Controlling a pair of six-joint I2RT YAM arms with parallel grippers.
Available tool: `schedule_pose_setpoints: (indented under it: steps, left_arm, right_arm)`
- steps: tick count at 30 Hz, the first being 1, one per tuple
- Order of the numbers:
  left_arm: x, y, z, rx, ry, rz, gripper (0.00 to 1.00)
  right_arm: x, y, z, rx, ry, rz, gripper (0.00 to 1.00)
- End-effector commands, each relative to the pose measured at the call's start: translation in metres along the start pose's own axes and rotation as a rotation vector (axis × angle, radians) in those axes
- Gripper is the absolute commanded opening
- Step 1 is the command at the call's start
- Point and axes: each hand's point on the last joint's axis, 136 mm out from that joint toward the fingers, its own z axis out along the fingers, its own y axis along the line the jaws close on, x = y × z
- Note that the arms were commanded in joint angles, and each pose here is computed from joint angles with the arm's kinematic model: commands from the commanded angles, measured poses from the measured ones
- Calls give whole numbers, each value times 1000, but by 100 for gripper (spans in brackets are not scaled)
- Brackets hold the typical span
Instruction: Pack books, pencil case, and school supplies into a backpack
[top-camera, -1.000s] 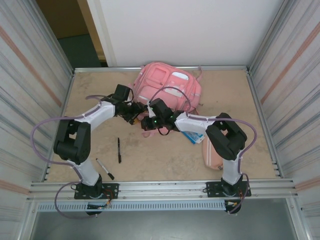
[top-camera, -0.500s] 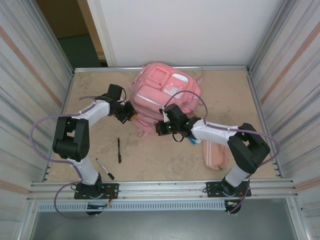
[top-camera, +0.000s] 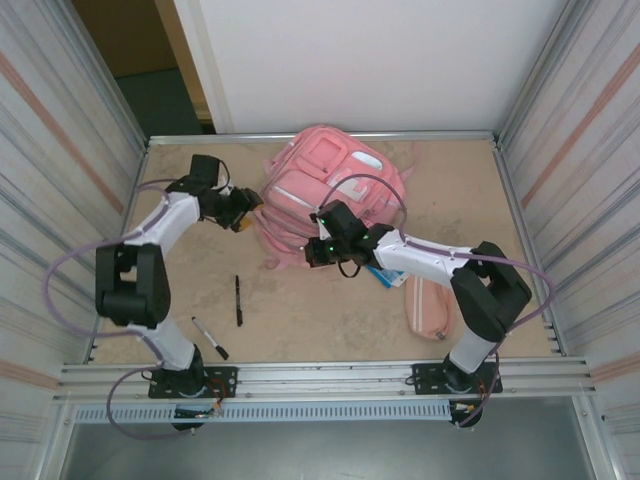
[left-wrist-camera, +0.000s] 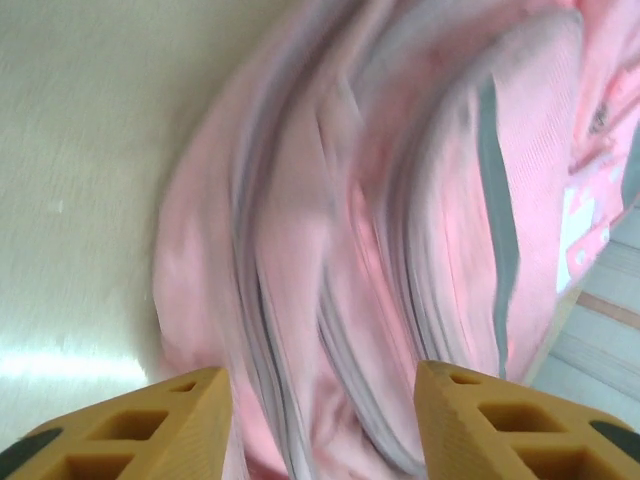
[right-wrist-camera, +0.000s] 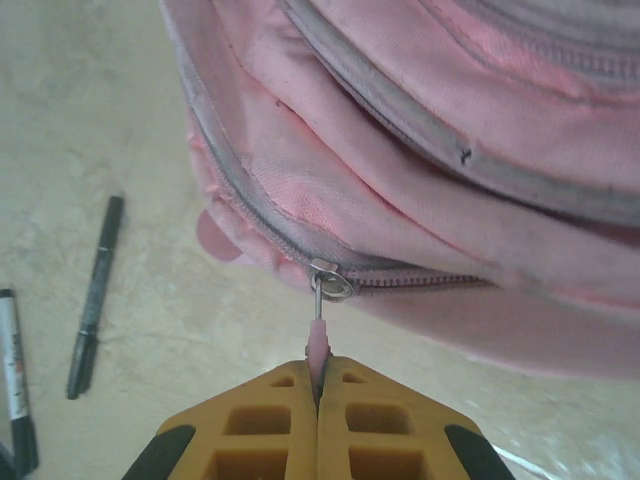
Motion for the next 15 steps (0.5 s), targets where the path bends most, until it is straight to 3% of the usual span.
schedule_pose_setpoints:
  steps: [1,6,15]
  left_arm:
    - [39,-1,1,-28,23,23,54]
    - [62,-7,20,-77,10,51,56]
    - [75,14,41,-142,-11,-84,57]
  right_arm:
    - [-13,34,3,-111,-9,-39,0]
    - [-11,44,12,-154,23,-27,0]
    - [-8,48,6,-166,-11,-4,0]
